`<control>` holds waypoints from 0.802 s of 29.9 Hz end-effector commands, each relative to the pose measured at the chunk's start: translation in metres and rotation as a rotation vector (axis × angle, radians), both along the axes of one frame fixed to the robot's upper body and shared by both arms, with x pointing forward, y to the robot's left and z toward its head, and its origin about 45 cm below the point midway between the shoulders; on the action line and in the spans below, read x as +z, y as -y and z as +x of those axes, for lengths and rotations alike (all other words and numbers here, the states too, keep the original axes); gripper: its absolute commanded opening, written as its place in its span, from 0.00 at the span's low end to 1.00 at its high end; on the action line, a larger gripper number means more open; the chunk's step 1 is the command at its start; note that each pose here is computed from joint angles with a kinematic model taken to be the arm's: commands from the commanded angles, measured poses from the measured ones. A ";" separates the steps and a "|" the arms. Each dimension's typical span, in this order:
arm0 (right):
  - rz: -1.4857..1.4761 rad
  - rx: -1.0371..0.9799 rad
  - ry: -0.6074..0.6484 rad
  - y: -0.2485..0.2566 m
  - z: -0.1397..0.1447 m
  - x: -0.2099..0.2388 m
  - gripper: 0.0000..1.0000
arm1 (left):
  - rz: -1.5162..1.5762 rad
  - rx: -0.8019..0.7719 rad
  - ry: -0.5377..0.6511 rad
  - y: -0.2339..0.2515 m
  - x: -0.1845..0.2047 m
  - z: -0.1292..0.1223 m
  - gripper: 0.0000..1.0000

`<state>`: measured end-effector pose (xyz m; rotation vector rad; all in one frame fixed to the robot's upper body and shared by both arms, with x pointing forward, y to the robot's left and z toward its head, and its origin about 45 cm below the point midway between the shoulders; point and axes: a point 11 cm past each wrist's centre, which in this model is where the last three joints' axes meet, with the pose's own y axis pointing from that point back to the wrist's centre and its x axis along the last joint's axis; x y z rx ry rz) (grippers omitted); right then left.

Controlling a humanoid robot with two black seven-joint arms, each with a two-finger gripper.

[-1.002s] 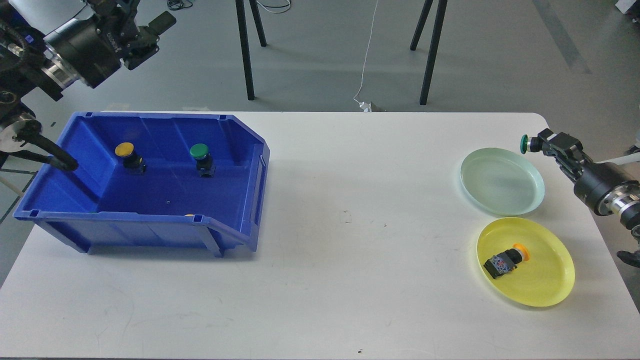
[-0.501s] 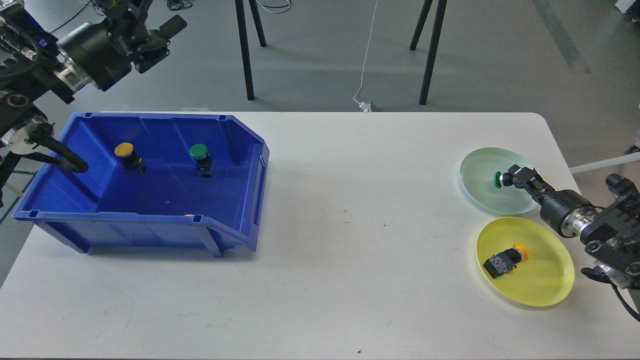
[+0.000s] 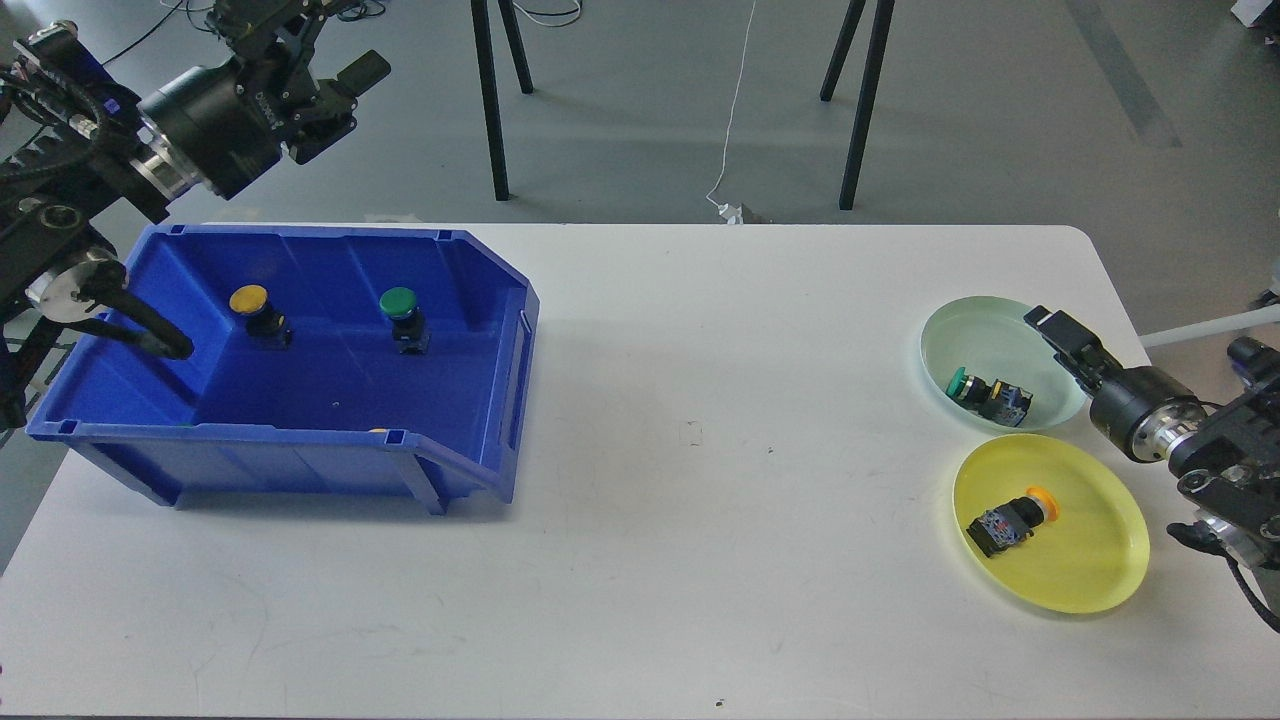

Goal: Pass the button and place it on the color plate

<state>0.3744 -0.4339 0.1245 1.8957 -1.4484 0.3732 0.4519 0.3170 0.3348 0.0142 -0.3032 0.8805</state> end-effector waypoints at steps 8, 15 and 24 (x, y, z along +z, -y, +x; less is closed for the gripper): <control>0.589 0.103 0.325 -0.044 0.055 0.170 0.89 | -0.152 0.017 -0.066 0.014 -0.022 0.005 0.93; 0.966 0.292 0.386 -0.128 0.055 0.219 0.95 | -0.392 -0.030 -0.157 0.056 -0.046 -0.001 0.94; 1.096 0.318 0.407 -0.158 0.055 0.221 0.97 | -0.426 -0.057 -0.138 0.066 -0.036 -0.002 0.94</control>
